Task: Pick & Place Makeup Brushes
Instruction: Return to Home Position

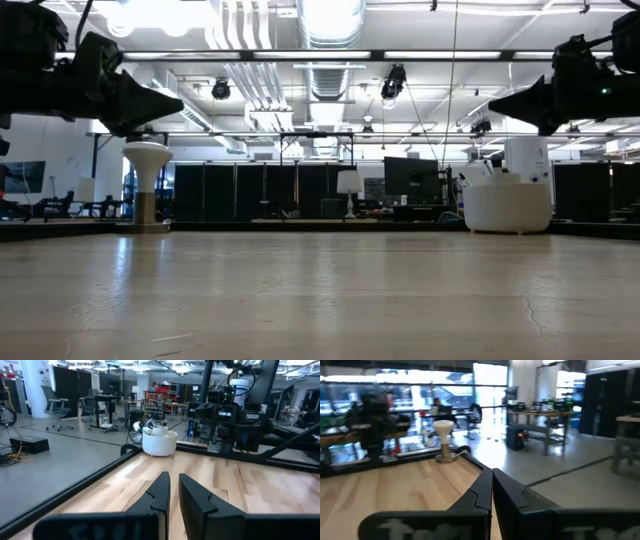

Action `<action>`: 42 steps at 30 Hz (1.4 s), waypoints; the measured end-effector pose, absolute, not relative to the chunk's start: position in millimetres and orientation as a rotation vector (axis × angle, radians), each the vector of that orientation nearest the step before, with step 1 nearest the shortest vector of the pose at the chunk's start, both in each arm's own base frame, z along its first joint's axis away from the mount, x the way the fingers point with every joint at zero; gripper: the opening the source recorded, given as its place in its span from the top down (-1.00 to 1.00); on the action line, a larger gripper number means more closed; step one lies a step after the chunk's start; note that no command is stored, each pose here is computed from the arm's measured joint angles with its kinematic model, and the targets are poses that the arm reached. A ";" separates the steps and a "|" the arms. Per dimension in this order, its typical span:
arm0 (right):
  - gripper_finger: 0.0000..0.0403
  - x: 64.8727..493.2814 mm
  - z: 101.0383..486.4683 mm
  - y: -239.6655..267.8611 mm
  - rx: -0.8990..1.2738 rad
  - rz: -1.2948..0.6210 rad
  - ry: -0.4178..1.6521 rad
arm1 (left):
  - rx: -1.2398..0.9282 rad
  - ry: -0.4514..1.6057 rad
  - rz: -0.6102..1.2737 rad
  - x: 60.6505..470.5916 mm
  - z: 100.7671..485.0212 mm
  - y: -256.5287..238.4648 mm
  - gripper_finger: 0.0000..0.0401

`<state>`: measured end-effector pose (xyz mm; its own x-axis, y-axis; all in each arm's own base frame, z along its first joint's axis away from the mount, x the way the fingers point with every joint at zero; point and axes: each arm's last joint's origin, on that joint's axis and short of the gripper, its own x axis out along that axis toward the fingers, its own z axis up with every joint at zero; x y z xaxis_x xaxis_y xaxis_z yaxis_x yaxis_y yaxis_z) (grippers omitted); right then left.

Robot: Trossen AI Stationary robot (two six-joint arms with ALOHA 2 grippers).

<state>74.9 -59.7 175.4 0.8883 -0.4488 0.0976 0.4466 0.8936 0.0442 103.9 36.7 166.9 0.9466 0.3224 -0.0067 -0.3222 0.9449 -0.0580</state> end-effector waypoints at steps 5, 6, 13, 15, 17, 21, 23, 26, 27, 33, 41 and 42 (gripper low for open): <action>0.96 78.8 175.5 -55.6 0.051 -0.503 -0.119 | -0.078 0.009 0.363 103.4 165.4 37.6 0.84; 0.96 80.2 175.5 -53.7 0.047 -0.499 -0.118 | -0.078 0.008 0.366 103.4 165.4 37.7 0.84; 0.96 88.3 174.7 -39.4 -0.008 -0.423 -0.094 | -0.087 0.022 0.367 102.8 163.9 37.5 0.84; 0.96 89.5 171.9 -37.2 -0.005 -0.387 -0.063 | -0.097 0.044 0.371 102.1 161.6 37.4 0.84; 0.96 89.8 167.2 -37.0 0.005 -0.389 -0.017 | -0.112 0.057 0.373 101.5 160.0 37.2 0.84; 0.96 89.8 168.3 -37.0 -0.011 -0.389 -0.025 | -0.103 0.033 0.371 99.8 162.1 36.5 0.84; 0.96 89.7 167.4 -37.1 -0.019 -0.392 -0.014 | -0.085 0.015 0.376 98.6 163.9 36.2 0.84; 0.96 89.8 167.5 -37.1 -0.019 -0.393 -0.014 | -0.074 -0.008 0.406 96.9 165.9 36.6 0.84; 0.96 89.8 167.4 -37.2 -0.019 -0.393 -0.013 | -0.070 -0.011 0.405 96.6 166.2 36.5 0.84; 0.96 91.2 165.6 -37.8 -0.013 -0.393 0.009 | -0.086 0.034 0.407 96.5 161.6 36.4 0.84; 0.96 92.8 163.4 -38.5 0.007 -0.394 0.034 | -0.044 -0.003 0.364 96.6 165.9 35.2 0.84; 0.96 92.8 163.3 -38.5 0.007 -0.394 0.036 | -0.031 -0.018 0.340 96.5 167.6 34.4 0.84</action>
<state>92.8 -38.5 163.3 0.9229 -0.3833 -0.0361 0.3836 0.9235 -0.0006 96.5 34.4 167.6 0.9426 0.3336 0.0127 -0.3330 0.9423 -0.0332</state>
